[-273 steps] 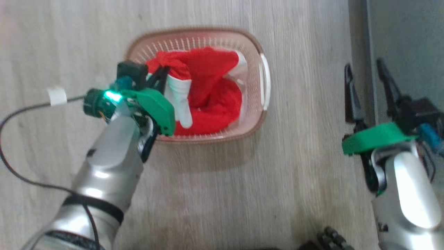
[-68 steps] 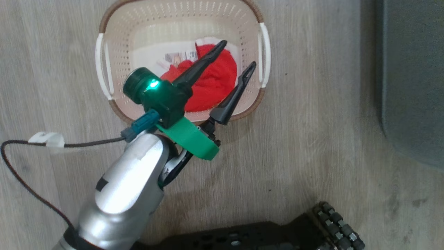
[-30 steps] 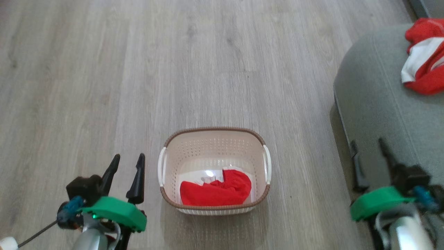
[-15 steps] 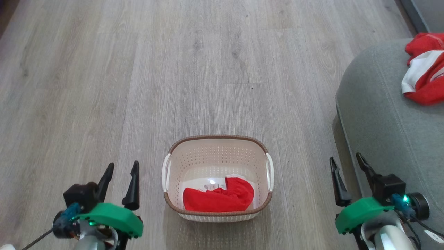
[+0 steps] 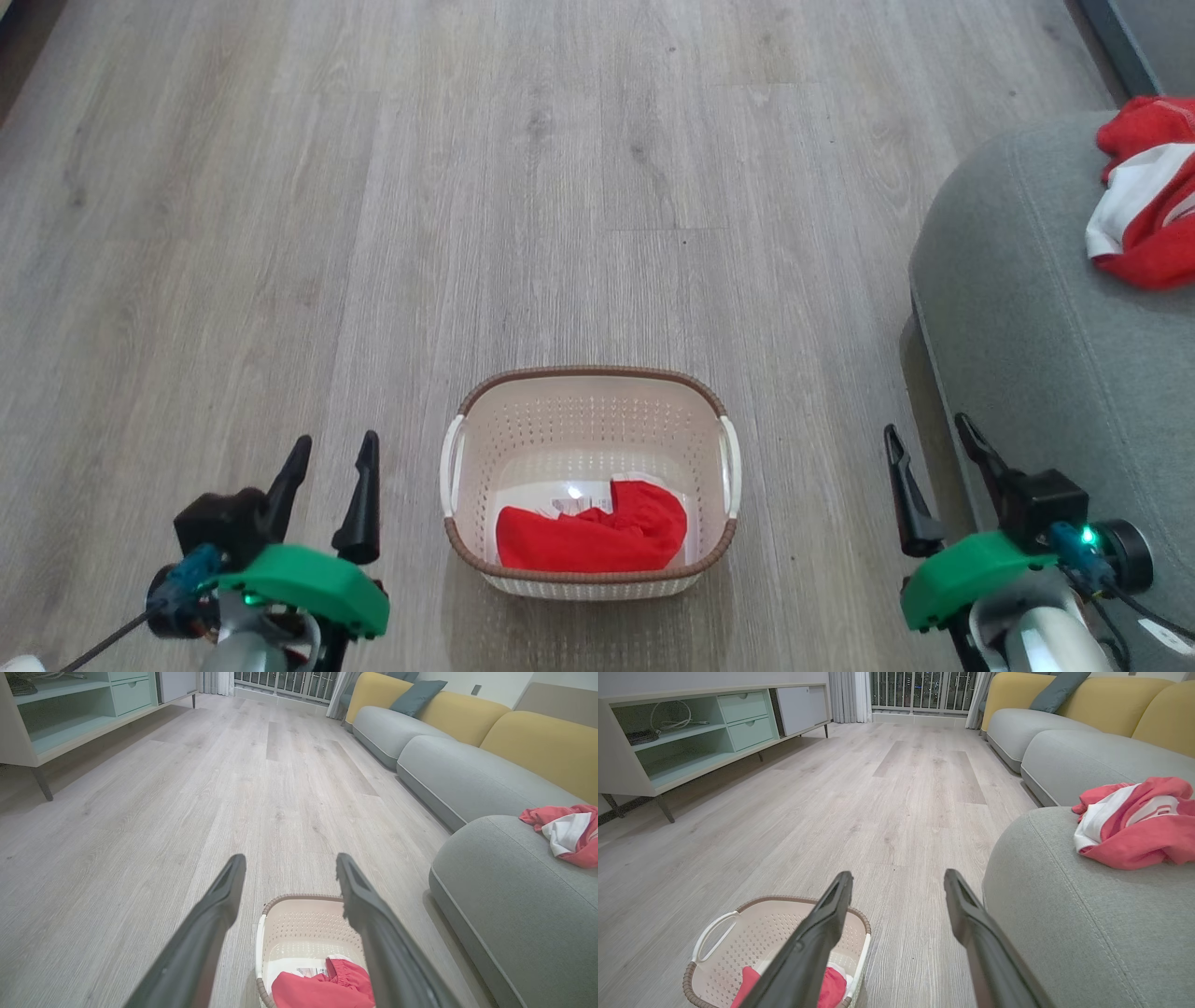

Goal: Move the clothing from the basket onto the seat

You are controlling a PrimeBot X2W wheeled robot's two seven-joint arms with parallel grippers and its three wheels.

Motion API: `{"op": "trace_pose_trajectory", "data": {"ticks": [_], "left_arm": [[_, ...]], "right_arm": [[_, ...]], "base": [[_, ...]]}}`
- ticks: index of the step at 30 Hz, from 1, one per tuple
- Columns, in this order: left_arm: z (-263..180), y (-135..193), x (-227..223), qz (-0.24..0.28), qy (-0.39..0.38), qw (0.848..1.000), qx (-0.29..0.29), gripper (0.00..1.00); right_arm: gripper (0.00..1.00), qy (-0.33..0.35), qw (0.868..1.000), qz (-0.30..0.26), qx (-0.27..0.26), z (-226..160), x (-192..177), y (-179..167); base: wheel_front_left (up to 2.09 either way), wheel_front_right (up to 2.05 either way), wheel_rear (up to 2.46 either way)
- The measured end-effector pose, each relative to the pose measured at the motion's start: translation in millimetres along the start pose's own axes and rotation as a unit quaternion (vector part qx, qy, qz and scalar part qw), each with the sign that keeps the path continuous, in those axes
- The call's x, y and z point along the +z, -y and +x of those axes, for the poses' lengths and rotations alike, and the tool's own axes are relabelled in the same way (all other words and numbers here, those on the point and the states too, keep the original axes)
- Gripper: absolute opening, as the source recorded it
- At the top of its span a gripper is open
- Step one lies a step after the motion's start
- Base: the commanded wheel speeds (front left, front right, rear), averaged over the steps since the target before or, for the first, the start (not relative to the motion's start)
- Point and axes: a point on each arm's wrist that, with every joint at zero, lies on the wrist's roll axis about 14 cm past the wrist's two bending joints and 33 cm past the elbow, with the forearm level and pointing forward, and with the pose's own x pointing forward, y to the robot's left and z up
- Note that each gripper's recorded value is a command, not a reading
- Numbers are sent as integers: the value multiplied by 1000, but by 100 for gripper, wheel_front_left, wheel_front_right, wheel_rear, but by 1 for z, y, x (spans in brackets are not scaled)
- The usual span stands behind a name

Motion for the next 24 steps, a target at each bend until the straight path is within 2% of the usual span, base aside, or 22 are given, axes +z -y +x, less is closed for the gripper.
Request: {"op": "trace_pose_trajectory", "data": {"ticks": [24], "left_arm": [[2,4,0,-2,0,1000,-6,100]], "right_arm": [[100,-4,1000,1,-5,-2,-3,3]], "base": [[0,0,0]]}}
